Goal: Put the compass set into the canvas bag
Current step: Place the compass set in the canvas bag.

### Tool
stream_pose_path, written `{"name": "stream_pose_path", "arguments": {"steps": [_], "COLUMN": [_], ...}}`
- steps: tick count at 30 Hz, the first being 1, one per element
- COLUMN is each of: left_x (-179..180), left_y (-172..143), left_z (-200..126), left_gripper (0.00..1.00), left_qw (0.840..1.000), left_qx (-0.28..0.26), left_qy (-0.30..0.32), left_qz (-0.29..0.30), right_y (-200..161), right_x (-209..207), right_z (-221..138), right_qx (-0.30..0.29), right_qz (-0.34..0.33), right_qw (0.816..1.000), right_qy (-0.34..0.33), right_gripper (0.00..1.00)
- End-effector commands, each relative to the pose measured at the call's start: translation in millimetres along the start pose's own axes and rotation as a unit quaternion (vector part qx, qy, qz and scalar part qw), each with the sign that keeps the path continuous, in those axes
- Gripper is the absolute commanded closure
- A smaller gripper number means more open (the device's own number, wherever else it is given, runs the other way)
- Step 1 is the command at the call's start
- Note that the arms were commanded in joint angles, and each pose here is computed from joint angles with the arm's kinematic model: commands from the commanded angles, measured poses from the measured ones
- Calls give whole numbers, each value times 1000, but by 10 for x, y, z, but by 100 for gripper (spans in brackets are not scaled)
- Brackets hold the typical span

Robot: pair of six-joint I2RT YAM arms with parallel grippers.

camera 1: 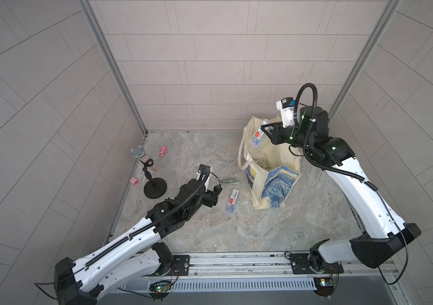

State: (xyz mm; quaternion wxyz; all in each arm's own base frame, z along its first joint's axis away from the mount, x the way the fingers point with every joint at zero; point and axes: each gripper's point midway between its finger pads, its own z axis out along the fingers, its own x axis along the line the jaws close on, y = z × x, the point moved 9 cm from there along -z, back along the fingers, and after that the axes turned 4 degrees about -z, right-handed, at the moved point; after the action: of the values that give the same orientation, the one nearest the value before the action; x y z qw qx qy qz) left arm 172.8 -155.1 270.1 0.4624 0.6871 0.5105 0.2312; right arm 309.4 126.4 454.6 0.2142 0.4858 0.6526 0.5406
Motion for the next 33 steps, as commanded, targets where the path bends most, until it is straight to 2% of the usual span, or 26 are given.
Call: {"name": "stream_pose_path", "arguments": {"steps": [1, 8, 16, 26, 33], "left_x": [42, 116, 172, 177, 163], "left_y": [-56, -135, -190, -180, -173], "left_z": [8, 69, 115, 143, 193], "left_gripper": [27, 27, 27, 27, 27], "left_qw": [1000, 999, 998, 998, 998], "left_qx": [3, 22, 37, 47, 52], "left_qy": [4, -1, -2, -3, -5], "left_qz": [-5, -34, -41, -41, -42], "right_y": [29, 12, -72, -336, -637], "right_x": [-228, -491, -691, -790, -728], "right_z": [-141, -160, 40, 424, 784], "right_qx": [-5, 13, 62, 113, 180], "right_qz": [0, -17, -30, -11, -25], "right_qw": [998, 989, 978, 977, 968], "right_qy": [-56, -145, -197, -182, -171], "right_gripper": [100, 100, 100, 100, 100]}}
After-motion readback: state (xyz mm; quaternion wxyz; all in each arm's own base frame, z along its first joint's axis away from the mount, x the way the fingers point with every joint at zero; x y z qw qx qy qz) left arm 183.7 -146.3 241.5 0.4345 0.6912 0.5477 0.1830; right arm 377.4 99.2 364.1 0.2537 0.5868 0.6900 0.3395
